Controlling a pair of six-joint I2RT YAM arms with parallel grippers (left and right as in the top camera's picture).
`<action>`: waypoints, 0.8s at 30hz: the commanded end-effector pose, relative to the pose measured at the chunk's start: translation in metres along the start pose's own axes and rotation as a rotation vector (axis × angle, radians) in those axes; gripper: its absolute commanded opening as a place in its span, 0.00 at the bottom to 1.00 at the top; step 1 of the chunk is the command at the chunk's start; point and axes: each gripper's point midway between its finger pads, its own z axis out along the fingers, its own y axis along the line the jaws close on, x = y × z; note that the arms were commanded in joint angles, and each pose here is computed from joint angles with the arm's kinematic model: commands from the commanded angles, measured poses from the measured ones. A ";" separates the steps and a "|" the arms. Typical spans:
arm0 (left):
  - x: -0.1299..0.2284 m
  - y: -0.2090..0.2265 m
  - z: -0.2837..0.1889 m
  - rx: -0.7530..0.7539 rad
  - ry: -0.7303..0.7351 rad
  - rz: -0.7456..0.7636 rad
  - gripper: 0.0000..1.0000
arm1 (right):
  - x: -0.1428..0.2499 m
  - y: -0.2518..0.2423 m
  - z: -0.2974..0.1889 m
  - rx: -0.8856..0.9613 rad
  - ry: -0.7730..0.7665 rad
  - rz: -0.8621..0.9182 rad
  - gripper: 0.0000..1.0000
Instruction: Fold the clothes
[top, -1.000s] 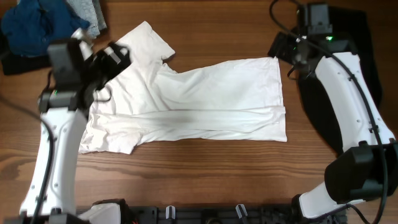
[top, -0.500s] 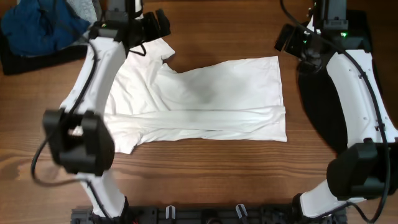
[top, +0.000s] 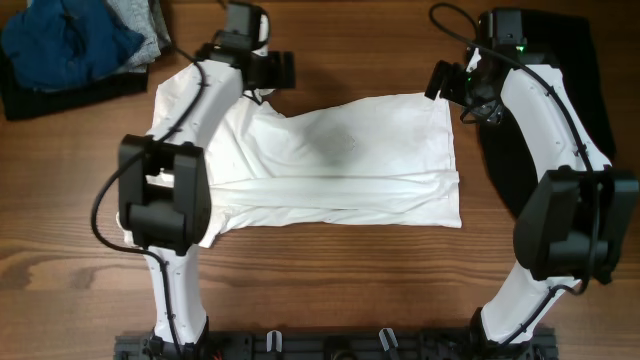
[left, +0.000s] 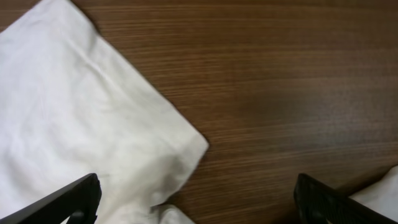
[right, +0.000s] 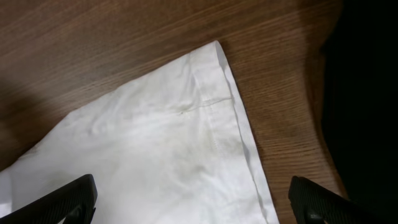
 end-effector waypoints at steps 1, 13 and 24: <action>0.006 -0.015 0.019 -0.087 -0.004 0.172 1.00 | -0.001 0.004 0.005 -0.015 0.014 0.001 1.00; 0.024 0.003 0.051 -0.177 0.035 0.181 0.99 | 0.004 0.002 0.006 -0.006 0.035 0.000 1.00; 0.026 0.027 0.062 -0.198 0.050 0.143 0.93 | 0.006 0.001 0.006 -0.003 0.041 0.000 0.99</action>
